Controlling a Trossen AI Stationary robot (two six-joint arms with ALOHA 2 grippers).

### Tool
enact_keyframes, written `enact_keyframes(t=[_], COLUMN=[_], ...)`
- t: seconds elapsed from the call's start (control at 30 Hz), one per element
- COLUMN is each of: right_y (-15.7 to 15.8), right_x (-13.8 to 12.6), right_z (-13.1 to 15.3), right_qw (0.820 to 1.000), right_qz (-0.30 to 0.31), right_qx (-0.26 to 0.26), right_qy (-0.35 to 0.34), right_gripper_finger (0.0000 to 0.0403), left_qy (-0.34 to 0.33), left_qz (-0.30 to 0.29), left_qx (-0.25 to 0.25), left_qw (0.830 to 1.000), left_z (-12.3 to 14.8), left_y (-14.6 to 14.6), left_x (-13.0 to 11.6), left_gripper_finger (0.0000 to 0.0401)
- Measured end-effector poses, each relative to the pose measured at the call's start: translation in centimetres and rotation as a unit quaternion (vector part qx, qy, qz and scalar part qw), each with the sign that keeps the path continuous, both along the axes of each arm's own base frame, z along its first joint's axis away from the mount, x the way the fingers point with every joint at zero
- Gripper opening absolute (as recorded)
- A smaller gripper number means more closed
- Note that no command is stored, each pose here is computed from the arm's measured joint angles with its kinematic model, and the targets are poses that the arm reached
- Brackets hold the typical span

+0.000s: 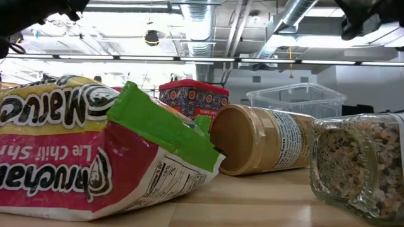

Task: Pick & Place Food Item
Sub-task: Put the green noodle pack into the right transparent bin

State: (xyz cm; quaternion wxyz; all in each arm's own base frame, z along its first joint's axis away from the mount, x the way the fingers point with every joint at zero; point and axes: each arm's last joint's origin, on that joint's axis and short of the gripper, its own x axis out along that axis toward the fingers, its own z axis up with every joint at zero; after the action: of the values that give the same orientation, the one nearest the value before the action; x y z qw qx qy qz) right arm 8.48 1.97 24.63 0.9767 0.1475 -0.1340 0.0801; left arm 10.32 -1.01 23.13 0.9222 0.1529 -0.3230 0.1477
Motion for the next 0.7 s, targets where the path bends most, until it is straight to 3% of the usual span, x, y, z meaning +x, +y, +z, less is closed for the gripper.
enact_keyframes(t=[0.2,0.43,0.57,0.7], right_y=[0.9,3.2,4.4,6.1], right_x=[1.3,4.2,5.6,7.5], right_z=[2.6,8.0,10.4,11.2], right_qw=[0.996,0.969,0.931,0.871], right_qz=[0.049,0.074,0.061,0.041], right_qx=[-0.035,-0.063,-0.045,-0.008], right_qy=[0.073,0.228,0.358,0.489], right_gripper_finger=[0.0255,0.0255,0.0255,0.0255], left_qy=[-0.001,0.059,0.075,0.098], left_qz=[0.01,0.043,0.042,0.043], left_qx=[0.016,0.073,0.078,0.081], left_qw=[1.0,0.995,0.993,0.991], left_z=[2.2,5.1,5.7,5.4], left_y=[-0.1,-0.4,-0.5,-0.5], left_x=[0.5,2.0,2.5,2.8], left_gripper_finger=[0.0297,0.0298,0.0298,0.0298])
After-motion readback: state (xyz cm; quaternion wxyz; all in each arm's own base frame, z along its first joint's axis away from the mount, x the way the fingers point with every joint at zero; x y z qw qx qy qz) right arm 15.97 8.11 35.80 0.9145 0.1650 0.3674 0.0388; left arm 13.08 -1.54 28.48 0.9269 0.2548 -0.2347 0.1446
